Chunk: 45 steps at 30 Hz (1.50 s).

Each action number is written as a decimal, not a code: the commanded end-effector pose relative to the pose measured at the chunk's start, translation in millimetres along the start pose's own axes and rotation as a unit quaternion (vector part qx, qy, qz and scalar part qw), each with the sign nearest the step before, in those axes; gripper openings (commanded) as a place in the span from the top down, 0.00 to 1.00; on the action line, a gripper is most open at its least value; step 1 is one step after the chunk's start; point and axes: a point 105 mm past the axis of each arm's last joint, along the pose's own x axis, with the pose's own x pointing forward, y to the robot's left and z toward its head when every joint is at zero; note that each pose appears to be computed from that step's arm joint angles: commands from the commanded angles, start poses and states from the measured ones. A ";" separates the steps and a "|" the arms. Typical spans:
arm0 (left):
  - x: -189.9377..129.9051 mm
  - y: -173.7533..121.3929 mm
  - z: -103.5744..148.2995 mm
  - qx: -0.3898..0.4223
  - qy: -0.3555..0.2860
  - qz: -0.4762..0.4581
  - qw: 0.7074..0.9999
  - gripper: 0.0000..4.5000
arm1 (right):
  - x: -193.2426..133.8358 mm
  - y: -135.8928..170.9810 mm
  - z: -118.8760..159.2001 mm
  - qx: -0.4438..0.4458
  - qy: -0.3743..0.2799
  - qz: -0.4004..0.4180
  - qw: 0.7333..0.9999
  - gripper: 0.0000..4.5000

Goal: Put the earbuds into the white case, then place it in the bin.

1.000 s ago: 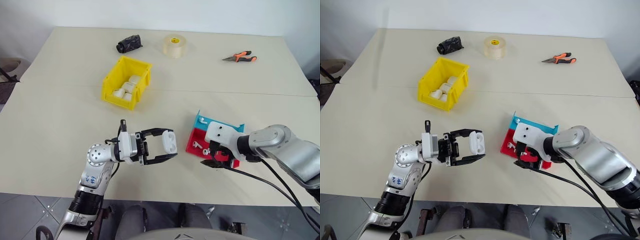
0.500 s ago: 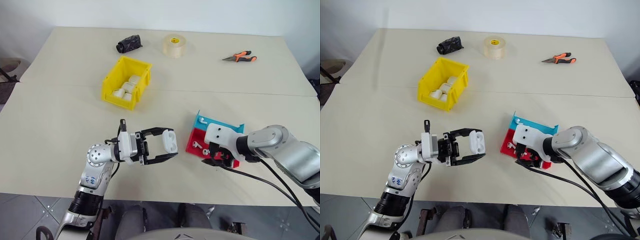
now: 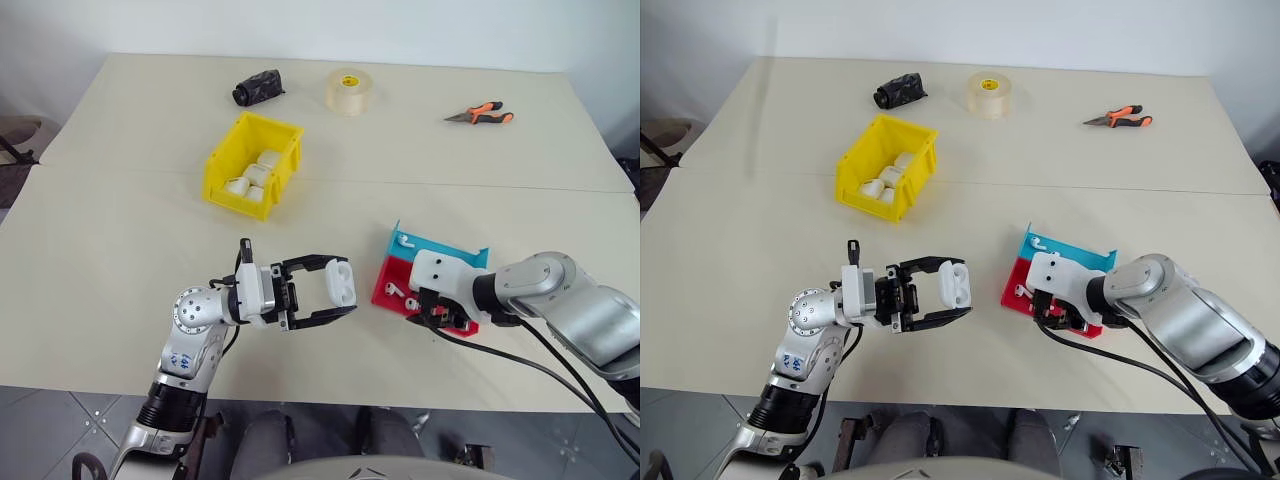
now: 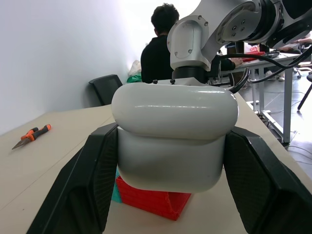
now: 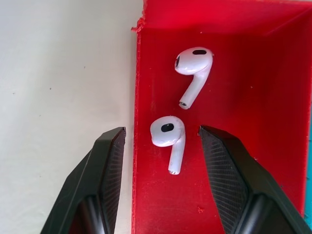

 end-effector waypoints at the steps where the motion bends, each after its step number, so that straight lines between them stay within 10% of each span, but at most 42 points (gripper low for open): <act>1: 3.4 -2.3 8.3 0.013 -0.011 -0.005 1.000 0.38 | -1.1 3.1 4.3 -0.020 -0.005 -0.001 1.000 0.45; 5: 3.4 -1.7 8.5 0.013 -0.011 -0.004 1.000 0.38 | 0.1 3.8 4.8 -0.021 -0.008 0.001 1.000 0.64; 22: 4.1 -0.1 8.8 0.013 -0.011 -0.003 1.000 0.38 | 4.9 3.2 7.0 -0.020 -0.015 -0.001 1.000 0.64; 26: 4.0 0.5 8.7 0.014 -0.010 -0.004 1.000 0.38 | 5.2 2.9 7.5 -0.018 -0.018 -0.002 1.000 0.83; 36: 3.6 -1.7 7.4 0.007 -0.010 -0.005 1.000 0.38 | -1.0 0.9 3.4 -0.008 -0.017 -0.007 1.000 0.83; 45: 5.5 -4.1 7.2 -0.027 -0.027 -0.019 0.999 0.38 | -51.9 -3.9 23.0 0.034 -0.214 0.018 0.976 0.83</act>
